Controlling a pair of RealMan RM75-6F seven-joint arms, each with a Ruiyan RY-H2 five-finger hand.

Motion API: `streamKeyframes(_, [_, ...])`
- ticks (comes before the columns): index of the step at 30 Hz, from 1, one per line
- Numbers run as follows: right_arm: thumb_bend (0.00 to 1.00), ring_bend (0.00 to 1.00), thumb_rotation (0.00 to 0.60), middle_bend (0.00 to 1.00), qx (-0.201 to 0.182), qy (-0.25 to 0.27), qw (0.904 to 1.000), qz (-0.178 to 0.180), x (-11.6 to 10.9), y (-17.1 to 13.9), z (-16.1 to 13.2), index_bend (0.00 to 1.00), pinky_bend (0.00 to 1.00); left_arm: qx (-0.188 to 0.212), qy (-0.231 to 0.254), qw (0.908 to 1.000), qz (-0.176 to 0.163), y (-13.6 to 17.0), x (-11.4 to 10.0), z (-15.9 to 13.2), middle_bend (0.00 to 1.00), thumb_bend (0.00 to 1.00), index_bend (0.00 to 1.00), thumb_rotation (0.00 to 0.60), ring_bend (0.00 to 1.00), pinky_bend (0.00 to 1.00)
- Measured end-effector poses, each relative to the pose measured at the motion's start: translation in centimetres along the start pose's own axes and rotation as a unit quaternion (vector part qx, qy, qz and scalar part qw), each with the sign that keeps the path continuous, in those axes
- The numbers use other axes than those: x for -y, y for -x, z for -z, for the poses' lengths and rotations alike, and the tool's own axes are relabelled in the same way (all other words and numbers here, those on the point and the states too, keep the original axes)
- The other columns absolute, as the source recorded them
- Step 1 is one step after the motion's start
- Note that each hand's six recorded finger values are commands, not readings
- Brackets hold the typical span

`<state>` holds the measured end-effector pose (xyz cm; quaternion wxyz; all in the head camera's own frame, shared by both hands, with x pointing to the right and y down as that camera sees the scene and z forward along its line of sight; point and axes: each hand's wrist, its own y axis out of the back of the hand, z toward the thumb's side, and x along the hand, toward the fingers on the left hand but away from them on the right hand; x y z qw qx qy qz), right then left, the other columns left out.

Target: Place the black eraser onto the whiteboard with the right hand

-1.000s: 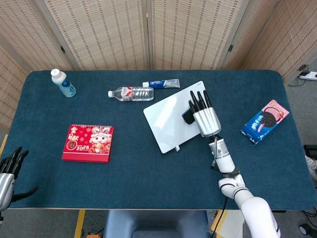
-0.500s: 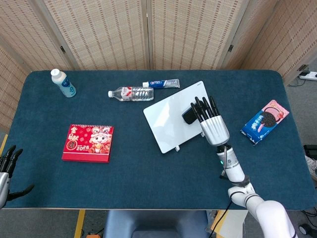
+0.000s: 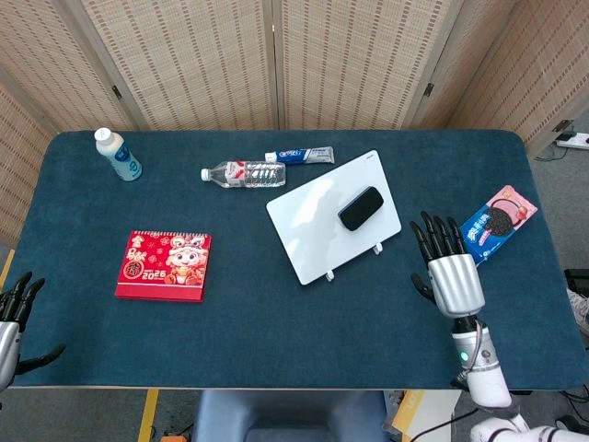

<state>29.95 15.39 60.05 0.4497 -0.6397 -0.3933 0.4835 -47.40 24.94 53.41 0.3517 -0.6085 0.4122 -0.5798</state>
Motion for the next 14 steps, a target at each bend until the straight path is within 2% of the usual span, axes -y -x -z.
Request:
streamKeyframes(2, [0.27, 0.0, 0.6, 0.0, 0.017, 0.03, 0.9992, -0.017, -0.6, -1.6, 0.2, 0.0, 0.0, 0.0, 0.002, 1.0, 0.0, 0.0, 0.0, 0.0, 0.01, 0.04, 0.0, 0.6, 0.14, 0.17])
streamKeyframes(5, [0.27, 0.0, 0.6, 0.0, 0.047, 0.043, 0.9974, -0.032, -1.0, -3.8, 1.8, 0.0, 0.0, 0.001, 0.003, 1.0, 0.0, 0.0, -0.1, 0.1, 0.01, 0.05, 0.0, 0.6, 0.14, 0.17])
streamKeyframes(11, [0.27, 0.0, 0.6, 0.0, 0.096, -0.003, 0.994, -0.053, -1.6, -7.7, 8.6, 0.0, 0.0, 0.013, 0.012, 0.9998, -0.008, 0.3, -0.5, -0.2, 0.01, 0.05, 0.0, 0.6, 0.14, 0.18])
streamKeyframes(14, [0.27, 0.0, 0.6, 0.0, 0.113, -0.004, 0.9916, -0.063, -2.3, -9.0, 10.7, 0.0, 0.0, 0.009, 0.008, 0.9999, -0.007, 0.3, -0.4, 0.0, 0.01, 0.05, 0.0, 0.6, 0.14, 0.18])
